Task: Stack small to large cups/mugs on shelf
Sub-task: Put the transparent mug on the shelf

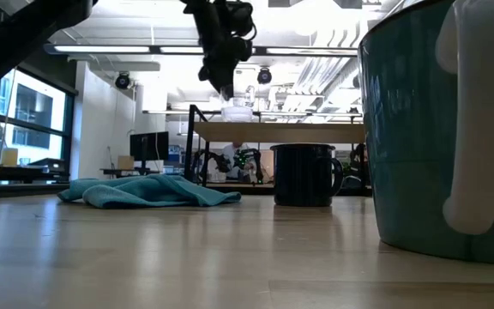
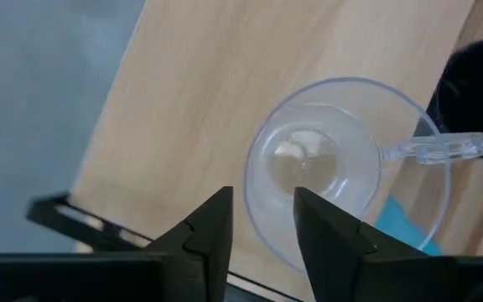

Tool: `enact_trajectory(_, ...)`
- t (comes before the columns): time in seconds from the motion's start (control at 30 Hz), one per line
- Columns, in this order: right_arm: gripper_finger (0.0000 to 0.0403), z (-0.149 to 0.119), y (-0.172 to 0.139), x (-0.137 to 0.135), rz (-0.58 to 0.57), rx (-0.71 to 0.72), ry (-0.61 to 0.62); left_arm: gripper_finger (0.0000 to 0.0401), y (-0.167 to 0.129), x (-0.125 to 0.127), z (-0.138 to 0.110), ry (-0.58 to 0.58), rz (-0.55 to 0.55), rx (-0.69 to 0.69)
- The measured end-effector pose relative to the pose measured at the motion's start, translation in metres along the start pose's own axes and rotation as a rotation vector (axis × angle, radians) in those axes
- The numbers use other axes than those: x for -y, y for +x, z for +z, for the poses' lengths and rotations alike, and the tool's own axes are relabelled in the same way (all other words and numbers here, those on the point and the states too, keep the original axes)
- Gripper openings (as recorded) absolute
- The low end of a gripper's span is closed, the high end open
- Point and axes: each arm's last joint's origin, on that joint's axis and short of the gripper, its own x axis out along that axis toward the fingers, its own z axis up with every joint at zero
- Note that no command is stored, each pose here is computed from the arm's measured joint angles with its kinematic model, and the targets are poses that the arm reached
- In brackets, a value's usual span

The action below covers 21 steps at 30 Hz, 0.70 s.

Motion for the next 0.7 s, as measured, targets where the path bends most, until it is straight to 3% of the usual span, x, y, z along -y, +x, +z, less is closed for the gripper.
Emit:
enact_trajectory(0.4,0.0134,0.0000,0.0000,0.0000,0.000,0.000,-0.017,0.0131,-0.0002,-0.0015,-0.0054,-0.146,-0.005,-0.052)
enact_trajectory(0.7,0.0134,0.0000,0.0000,0.0000,0.000,0.000,-0.017,0.0095,-0.0002,-0.0013,-0.0056,-0.103,-0.006,-0.055)
